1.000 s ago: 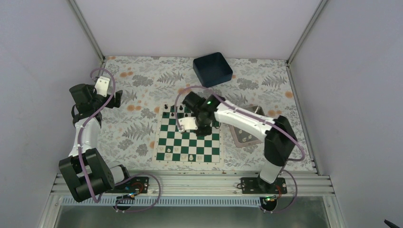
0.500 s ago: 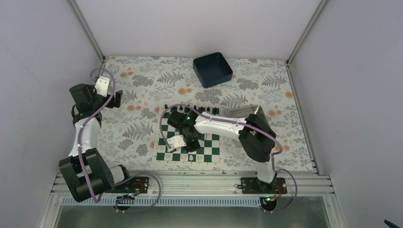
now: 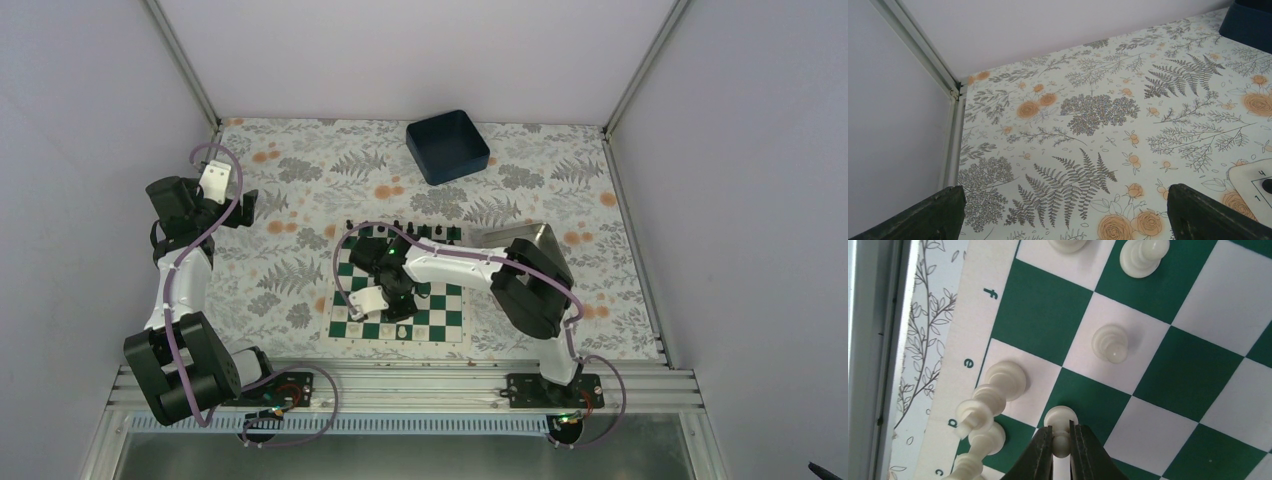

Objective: Set up the chess pieces on the board
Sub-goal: Place the chess piece on the chessboard, then pick up the chess piece from the storage box, then place the chess piece on the chessboard, then pick up the chess piece from the storage box, then place the chess piece on the chessboard.

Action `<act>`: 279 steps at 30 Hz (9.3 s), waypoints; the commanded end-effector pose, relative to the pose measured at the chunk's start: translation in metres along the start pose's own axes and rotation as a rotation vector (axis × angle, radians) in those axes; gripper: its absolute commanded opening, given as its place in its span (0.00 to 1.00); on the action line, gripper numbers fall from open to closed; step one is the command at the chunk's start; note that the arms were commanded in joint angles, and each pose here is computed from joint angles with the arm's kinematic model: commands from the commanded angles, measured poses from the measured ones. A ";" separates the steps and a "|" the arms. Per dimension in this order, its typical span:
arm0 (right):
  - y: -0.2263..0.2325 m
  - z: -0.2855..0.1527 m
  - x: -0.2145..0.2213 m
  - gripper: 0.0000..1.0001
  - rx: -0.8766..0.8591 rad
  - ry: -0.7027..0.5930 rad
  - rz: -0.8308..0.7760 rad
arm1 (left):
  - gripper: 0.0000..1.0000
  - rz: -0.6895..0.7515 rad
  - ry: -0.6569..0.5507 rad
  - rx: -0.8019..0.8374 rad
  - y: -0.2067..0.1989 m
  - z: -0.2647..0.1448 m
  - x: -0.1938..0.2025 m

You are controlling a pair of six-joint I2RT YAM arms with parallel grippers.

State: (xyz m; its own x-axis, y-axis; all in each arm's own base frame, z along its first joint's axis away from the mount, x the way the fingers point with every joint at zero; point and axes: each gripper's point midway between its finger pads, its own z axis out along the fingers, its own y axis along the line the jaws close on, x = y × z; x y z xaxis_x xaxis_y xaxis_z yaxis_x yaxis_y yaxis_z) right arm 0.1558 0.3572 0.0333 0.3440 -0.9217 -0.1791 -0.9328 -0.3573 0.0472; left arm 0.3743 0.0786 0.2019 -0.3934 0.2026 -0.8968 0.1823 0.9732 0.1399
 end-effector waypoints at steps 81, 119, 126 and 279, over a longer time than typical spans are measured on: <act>-0.037 -0.057 0.325 0.32 0.213 0.019 0.772 | 1.00 -0.003 -0.017 0.015 -0.003 -0.003 -0.003; -0.030 -0.101 0.051 0.07 0.229 0.025 0.170 | 1.00 -0.002 -0.018 0.006 -0.001 -0.005 -0.004; -0.005 -0.046 0.025 0.07 0.125 0.042 0.074 | 1.00 -0.002 -0.016 0.008 -0.002 -0.004 -0.003; 0.083 -0.025 0.104 0.08 -0.014 -0.037 0.246 | 1.00 -0.001 -0.004 0.007 -0.001 0.000 0.003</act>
State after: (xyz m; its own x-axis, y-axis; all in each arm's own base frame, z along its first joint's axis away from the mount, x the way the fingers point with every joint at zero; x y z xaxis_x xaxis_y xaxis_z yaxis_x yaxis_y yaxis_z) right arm 0.1256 0.2234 0.0473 0.1026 -0.9765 -0.1895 -0.9902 -0.1183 0.0739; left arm 0.3733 0.0771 0.2011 -0.3921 0.2019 -0.8975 0.1878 0.9726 0.1367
